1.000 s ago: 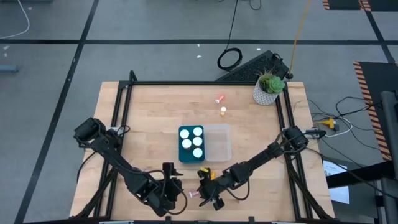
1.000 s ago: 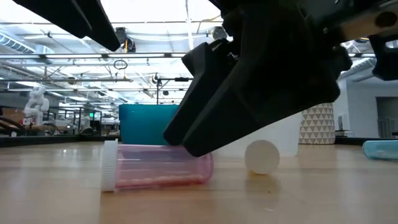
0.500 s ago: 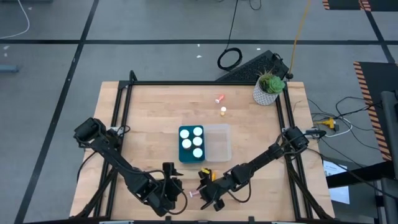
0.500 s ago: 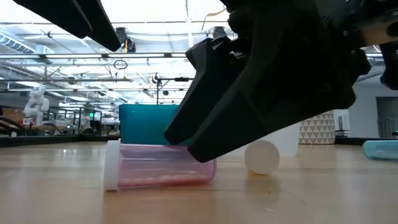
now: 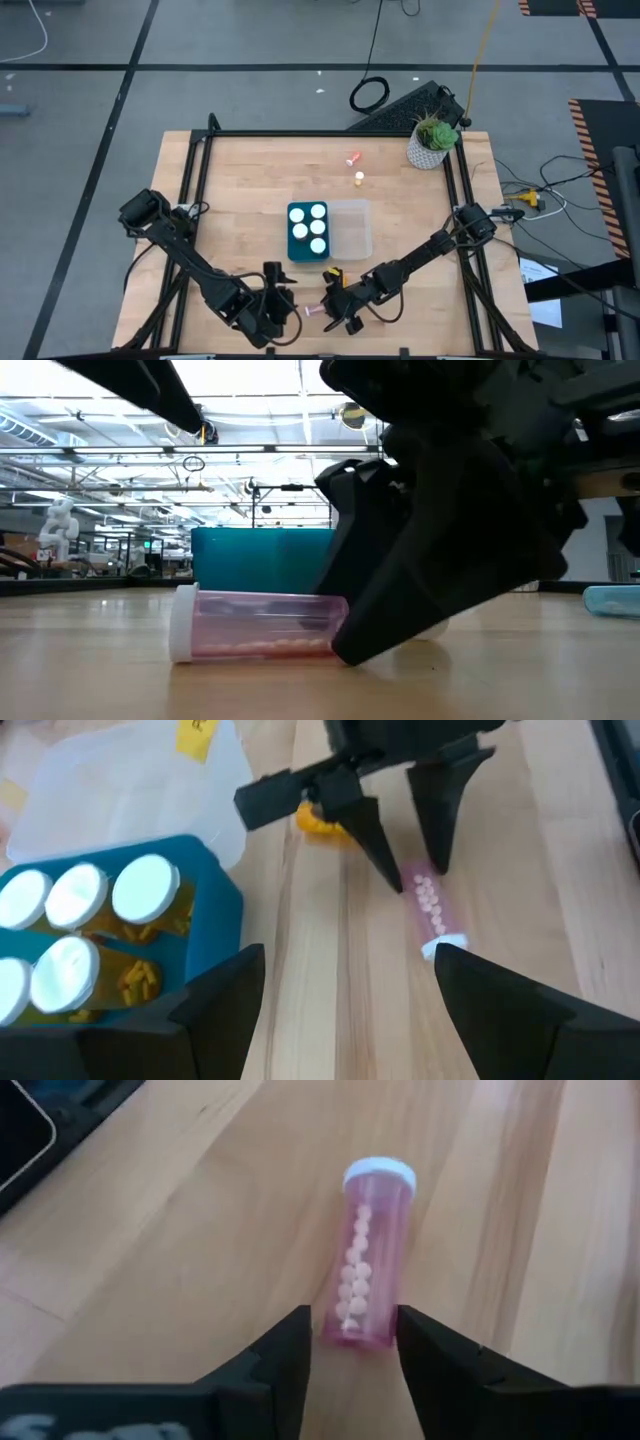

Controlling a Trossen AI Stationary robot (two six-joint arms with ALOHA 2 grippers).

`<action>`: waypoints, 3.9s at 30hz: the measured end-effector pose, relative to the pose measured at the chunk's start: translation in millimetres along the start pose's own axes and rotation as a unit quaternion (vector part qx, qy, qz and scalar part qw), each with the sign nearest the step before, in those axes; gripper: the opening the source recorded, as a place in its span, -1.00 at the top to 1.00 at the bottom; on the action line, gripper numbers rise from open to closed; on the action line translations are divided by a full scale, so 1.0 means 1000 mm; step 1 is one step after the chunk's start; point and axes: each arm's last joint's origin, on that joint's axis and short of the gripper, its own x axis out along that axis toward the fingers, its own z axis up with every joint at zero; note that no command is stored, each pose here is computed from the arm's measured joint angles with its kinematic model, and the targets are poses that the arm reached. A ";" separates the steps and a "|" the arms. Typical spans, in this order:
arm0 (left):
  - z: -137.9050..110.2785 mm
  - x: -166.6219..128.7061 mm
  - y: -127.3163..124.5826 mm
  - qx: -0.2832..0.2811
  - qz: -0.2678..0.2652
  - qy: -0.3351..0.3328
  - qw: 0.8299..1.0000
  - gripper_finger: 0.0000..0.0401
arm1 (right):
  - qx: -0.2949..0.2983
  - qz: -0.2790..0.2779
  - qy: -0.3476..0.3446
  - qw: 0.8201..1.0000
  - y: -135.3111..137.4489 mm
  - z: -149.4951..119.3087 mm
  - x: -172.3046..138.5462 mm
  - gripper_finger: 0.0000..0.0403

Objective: Pick and place medicine bottles into bin by pill shape (circle, oval)
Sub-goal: Put the small pink pill bottle into the transparent bin

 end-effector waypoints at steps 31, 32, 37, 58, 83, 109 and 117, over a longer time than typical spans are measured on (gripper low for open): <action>0.012 0.004 0.009 -0.002 0.096 -0.076 0.993 -0.48 | 0.060 0.010 -0.216 0.975 0.006 0.008 -0.133 0.51; 0.015 0.005 0.010 -0.006 0.096 -0.081 0.992 -0.48 | 0.065 0.003 -0.245 0.967 0.005 0.002 -0.138 0.51; 0.030 0.015 0.012 -0.031 0.090 -0.147 0.985 -0.48 | 0.094 -0.016 -0.371 0.924 0.000 -0.029 -0.155 0.51; 0.071 0.043 0.075 -0.069 -0.019 -0.438 0.896 -0.19 | 0.065 -0.120 -0.477 0.868 -0.011 -0.041 -0.174 0.50; 0.084 0.052 0.109 -0.057 -0.058 -0.489 0.869 -0.13 | 0.056 -0.163 -0.486 0.857 -0.022 -0.039 -0.177 0.50; 0.083 0.057 0.114 -0.040 -0.075 -0.477 0.875 0.45 | 0.059 -0.167 -0.489 0.854 -0.024 -0.039 -0.177 0.48; 0.083 0.058 0.115 -0.036 -0.072 -0.475 0.876 0.46 | 0.064 -0.175 -0.482 0.856 -0.025 -0.039 -0.176 0.34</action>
